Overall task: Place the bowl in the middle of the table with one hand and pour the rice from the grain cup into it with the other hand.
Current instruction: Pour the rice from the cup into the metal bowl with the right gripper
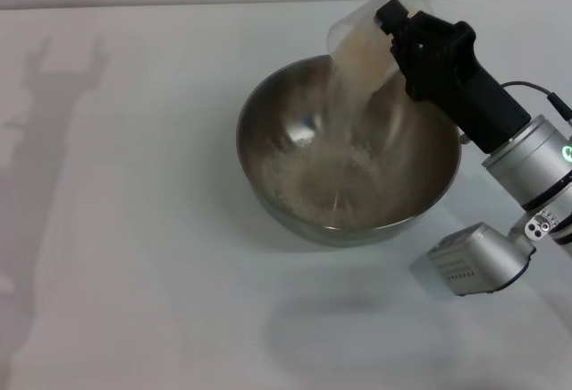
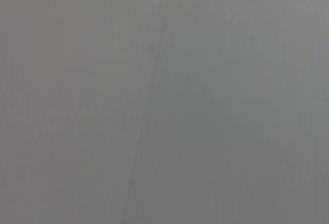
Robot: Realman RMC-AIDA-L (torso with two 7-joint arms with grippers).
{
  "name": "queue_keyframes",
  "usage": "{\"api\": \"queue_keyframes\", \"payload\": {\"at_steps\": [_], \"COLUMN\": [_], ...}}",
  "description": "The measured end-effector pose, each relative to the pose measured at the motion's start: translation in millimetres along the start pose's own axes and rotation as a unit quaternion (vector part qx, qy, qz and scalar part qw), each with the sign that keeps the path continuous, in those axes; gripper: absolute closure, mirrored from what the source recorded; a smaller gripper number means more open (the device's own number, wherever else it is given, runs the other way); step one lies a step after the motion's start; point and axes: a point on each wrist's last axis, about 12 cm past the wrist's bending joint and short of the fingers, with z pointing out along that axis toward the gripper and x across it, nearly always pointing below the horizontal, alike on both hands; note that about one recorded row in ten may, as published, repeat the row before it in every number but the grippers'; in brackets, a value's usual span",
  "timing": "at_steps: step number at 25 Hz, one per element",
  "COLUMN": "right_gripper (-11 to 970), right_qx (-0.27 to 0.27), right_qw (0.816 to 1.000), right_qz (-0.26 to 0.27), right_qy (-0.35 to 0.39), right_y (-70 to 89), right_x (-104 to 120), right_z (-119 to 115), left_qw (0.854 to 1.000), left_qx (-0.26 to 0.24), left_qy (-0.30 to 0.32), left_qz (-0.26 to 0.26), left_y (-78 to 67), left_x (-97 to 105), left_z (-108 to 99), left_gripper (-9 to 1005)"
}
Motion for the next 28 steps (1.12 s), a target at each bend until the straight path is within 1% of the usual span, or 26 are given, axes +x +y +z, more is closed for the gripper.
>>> {"api": "queue_keyframes", "payload": {"at_steps": [16,28], "right_gripper": [949,949], "right_qx": [-0.013,-0.021], "right_qw": [0.997,0.99], "right_qz": [-0.054,-0.106], "right_qy": [-0.046,-0.09], "right_y": [1.5,2.8], "right_x": [3.2,4.9], "right_z": [2.9,1.7], "left_qw": [1.0,1.0], "left_qx": [-0.001,-0.001], "left_qy": [0.001,-0.001], "left_qz": [0.0,-0.004], "left_y": [0.6,0.4], "left_x": [0.2,-0.8], "left_z": [-0.8,0.2], "left_gripper": [200,200]}}
